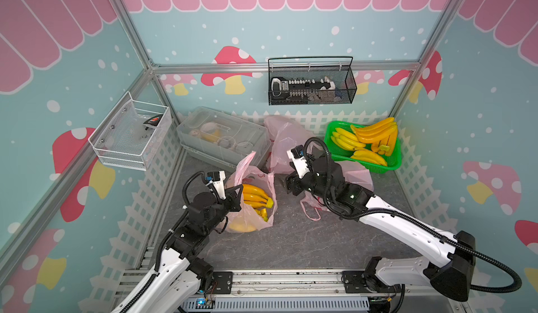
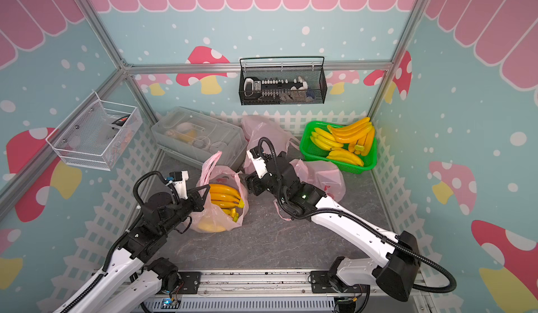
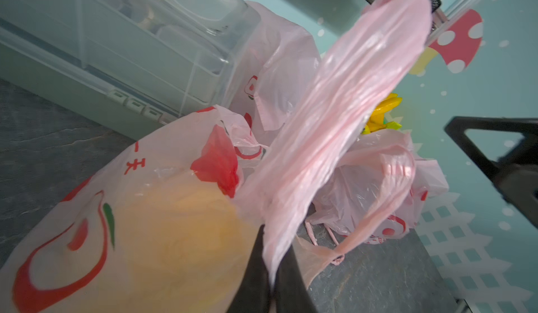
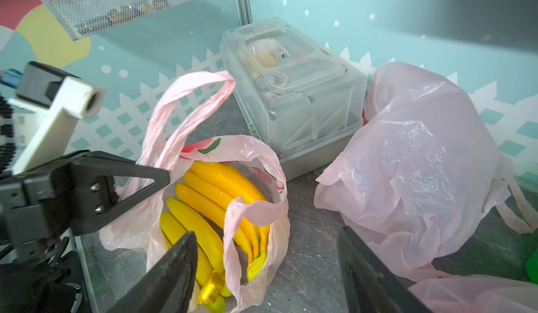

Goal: Place the banana into a plastic bag & tie a knot
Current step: Place the banana into the plastic bag.

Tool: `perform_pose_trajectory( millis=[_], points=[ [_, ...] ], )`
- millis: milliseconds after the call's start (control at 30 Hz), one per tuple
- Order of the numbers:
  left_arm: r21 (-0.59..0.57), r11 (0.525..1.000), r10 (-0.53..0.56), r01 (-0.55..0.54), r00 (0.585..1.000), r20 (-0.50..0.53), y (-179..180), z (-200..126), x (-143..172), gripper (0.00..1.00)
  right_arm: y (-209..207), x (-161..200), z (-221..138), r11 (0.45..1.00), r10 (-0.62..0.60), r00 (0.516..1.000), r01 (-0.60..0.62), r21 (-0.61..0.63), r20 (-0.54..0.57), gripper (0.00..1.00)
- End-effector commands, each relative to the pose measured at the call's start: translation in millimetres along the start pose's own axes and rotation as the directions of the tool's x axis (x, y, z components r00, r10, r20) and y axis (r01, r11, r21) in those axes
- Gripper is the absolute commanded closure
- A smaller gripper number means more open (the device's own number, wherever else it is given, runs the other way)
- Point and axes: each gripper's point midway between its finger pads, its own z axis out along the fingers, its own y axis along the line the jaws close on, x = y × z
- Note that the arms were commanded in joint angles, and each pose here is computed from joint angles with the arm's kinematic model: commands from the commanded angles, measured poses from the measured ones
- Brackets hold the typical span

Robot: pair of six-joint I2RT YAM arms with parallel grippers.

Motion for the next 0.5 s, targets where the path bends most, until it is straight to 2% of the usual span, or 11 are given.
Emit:
perform_pose_trajectory(
  millis=[0,133,333,467],
  points=[
    [0.160,0.987,0.022,-0.030,0.998,0.053,-31,-3,-10,1.00,16,-12,5,0.994,-0.055,0.998,0.056,-0.096,0.011,0.27],
    [0.212,0.977,0.023,-0.028,0.999,0.028,-39,1,-2,1.00,22,-19,13,0.983,-0.073,0.996,0.079,-0.167,0.043,0.28],
    [0.219,0.975,0.030,-0.032,0.999,0.012,-40,6,4,1.00,32,-32,16,0.962,-0.070,0.993,0.093,-0.258,0.098,0.33],
    [0.229,0.973,0.032,-0.030,0.999,-0.007,-41,9,9,1.00,25,-40,19,0.966,-0.072,0.991,0.097,-0.239,0.111,0.38]
  ],
)
